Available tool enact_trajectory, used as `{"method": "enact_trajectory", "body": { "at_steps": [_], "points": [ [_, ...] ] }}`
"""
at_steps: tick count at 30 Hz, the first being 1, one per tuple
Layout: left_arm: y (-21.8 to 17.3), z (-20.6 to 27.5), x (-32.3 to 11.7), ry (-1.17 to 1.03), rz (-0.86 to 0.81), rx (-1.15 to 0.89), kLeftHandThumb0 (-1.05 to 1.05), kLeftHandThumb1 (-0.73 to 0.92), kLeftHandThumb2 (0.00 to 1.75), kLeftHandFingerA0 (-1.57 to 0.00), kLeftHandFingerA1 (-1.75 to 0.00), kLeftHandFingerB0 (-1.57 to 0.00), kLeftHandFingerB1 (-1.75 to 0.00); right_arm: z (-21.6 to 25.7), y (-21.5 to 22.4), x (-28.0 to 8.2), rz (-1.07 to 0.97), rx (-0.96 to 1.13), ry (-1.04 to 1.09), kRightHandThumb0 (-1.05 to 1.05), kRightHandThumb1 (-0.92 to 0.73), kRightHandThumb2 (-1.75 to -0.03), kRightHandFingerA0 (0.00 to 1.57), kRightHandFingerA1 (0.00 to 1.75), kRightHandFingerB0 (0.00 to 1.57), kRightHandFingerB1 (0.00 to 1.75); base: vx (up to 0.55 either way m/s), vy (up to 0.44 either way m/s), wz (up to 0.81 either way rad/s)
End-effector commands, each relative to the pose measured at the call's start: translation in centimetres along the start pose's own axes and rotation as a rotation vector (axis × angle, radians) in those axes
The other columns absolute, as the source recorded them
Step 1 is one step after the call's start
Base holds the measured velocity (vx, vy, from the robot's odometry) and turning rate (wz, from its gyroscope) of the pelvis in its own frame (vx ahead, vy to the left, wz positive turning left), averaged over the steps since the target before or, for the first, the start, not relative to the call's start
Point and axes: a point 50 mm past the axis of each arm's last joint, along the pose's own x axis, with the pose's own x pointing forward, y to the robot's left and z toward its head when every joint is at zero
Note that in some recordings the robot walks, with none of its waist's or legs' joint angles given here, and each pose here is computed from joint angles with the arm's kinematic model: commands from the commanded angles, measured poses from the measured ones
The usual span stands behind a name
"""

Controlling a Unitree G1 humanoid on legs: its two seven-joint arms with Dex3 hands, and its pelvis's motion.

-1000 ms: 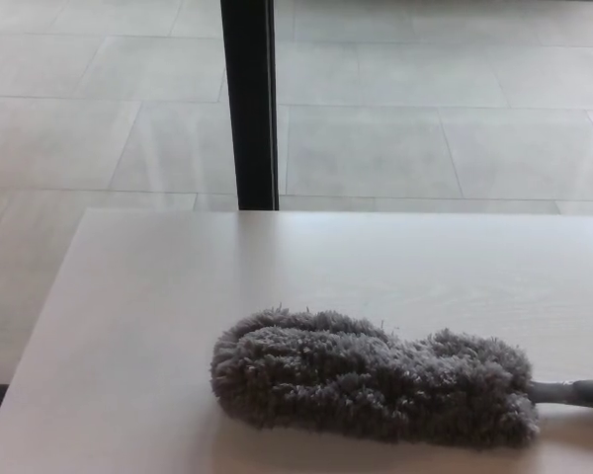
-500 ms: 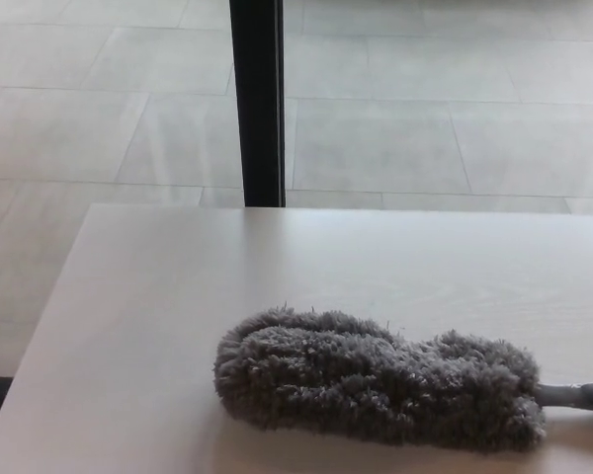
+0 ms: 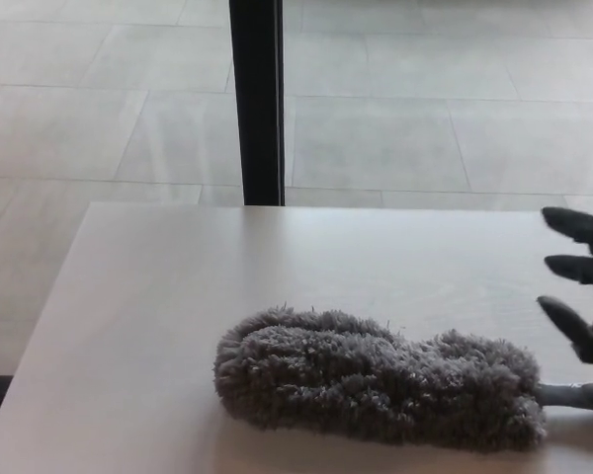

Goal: The robot uses its right hand to pick up the duster kept in the middle of the desk and use it to wipe the desk by swiping its surface twice

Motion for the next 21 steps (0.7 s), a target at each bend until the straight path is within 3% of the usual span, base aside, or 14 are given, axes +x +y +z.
{"method": "enact_trajectory", "body": {
  "at_steps": [1,3,4,5,6,7,9,10,11,12,15,19,21],
  "points": [
    [1.1,-0.2,-0.1,0.011,0.030,-0.006,-0.50,0.59,0.58,-0.72,-0.75,-0.63,-0.54,-2.1,5.2,-1.8,0.428,-0.395,0.020,-0.59,-0.62,-0.58,0.31,0.50,0.42,0.35,0.00,0.000,0.00],
    [1.2,-0.3,-0.1,0.014,0.034,-0.037,-0.50,0.55,0.59,-0.76,-0.80,-0.60,-0.55,-2.6,6.3,-2.1,0.477,-0.403,0.037,-0.57,-0.60,-0.59,0.29,0.54,0.42,0.35,0.00,0.000,0.00],
    [1.2,-0.3,-0.1,0.015,0.036,-0.035,-0.49,0.57,0.57,-0.80,-0.83,-0.64,-0.55,-2.7,6.5,-2.2,0.488,-0.412,0.038,-0.61,-0.49,-0.83,0.25,0.58,0.33,0.47,0.00,0.000,0.00],
    [1.2,-0.3,-0.1,0.016,0.035,-0.031,-0.50,0.58,0.57,-0.81,-0.82,-0.63,-0.54,-2.8,6.8,-2.2,0.504,-0.428,0.039,-0.58,-0.61,-0.59,0.26,0.56,0.40,0.34,0.00,0.000,0.00],
    [1.2,-0.2,-0.1,0.011,0.029,-0.028,-0.51,0.57,0.59,-0.80,-0.80,-0.61,-0.55,-2.8,7.1,-2.2,0.515,-0.423,0.027,-0.57,-0.60,-0.58,0.27,0.59,0.40,0.35,0.00,0.000,0.00],
    [1.3,-0.2,-0.1,0.008,0.028,-0.024,-0.51,0.58,0.57,-0.78,-0.93,-0.63,-0.56,-2.9,7.3,-2.3,0.519,-0.428,0.017,-0.57,-0.59,-0.58,0.28,0.61,0.41,0.36,0.00,0.000,0.00],
    [1.4,-0.1,-0.1,0.006,0.030,-0.019,-0.51,0.58,0.57,-0.78,-0.93,-0.63,-0.56,-3.0,7.5,-2.5,0.521,-0.443,0.008,-0.57,-0.59,-0.58,0.28,0.61,0.41,0.36,0.00,0.000,0.00],
    [1.4,-0.1,-0.1,0.008,0.027,-0.030,-0.52,0.59,0.57,-0.79,-0.86,-0.61,-0.53,-3.1,7.9,-2.6,0.548,-0.495,0.000,-0.56,-0.61,-0.58,0.28,0.60,0.40,0.35,0.00,0.000,0.00],
    [1.4,-0.1,-0.1,0.011,0.033,-0.024,-0.52,0.58,0.57,-0.77,-0.91,-0.64,-0.55,-3.1,8.0,-2.6,0.562,-0.527,-0.006,-0.57,-0.62,-0.59,0.27,0.58,0.37,0.35,0.00,0.000,0.00],
    [1.5,0.0,-0.1,0.007,0.029,-0.029,-0.52,0.59,0.57,-0.76,-0.80,-0.61,-0.54,-3.1,8.1,-2.6,0.574,-0.590,-0.017,-0.60,-0.65,-0.60,0.27,0.55,0.36,0.34,0.00,0.000,0.00],
    [1.4,0.1,-0.1,0.006,0.027,-0.029,-0.52,0.58,0.58,-0.78,-0.80,-0.65,-0.57,-3.1,8.5,-2.9,0.579,-0.700,-0.073,-0.62,-0.66,-0.61,0.30,0.55,0.35,0.35,0.00,0.000,0.00],
    [1.3,0.3,0.0,0.003,0.021,0.003,-0.53,0.61,0.59,-0.72,-0.62,-0.57,-0.50,-4.5,10.1,-3.9,0.620,-0.754,-0.079,-0.53,-0.65,-0.59,0.31,0.61,0.35,0.38,0.00,0.000,0.00],
    [1.3,0.4,0.0,0.001,0.018,0.001,-0.52,0.62,0.59,-0.71,-0.61,-0.59,-0.51,-5.1,10.7,-4.3,0.622,-0.769,-0.074,-0.50,-0.64,-0.59,0.33,0.61,0.37,0.37,0.00,0.000,0.00]
  ]
}}
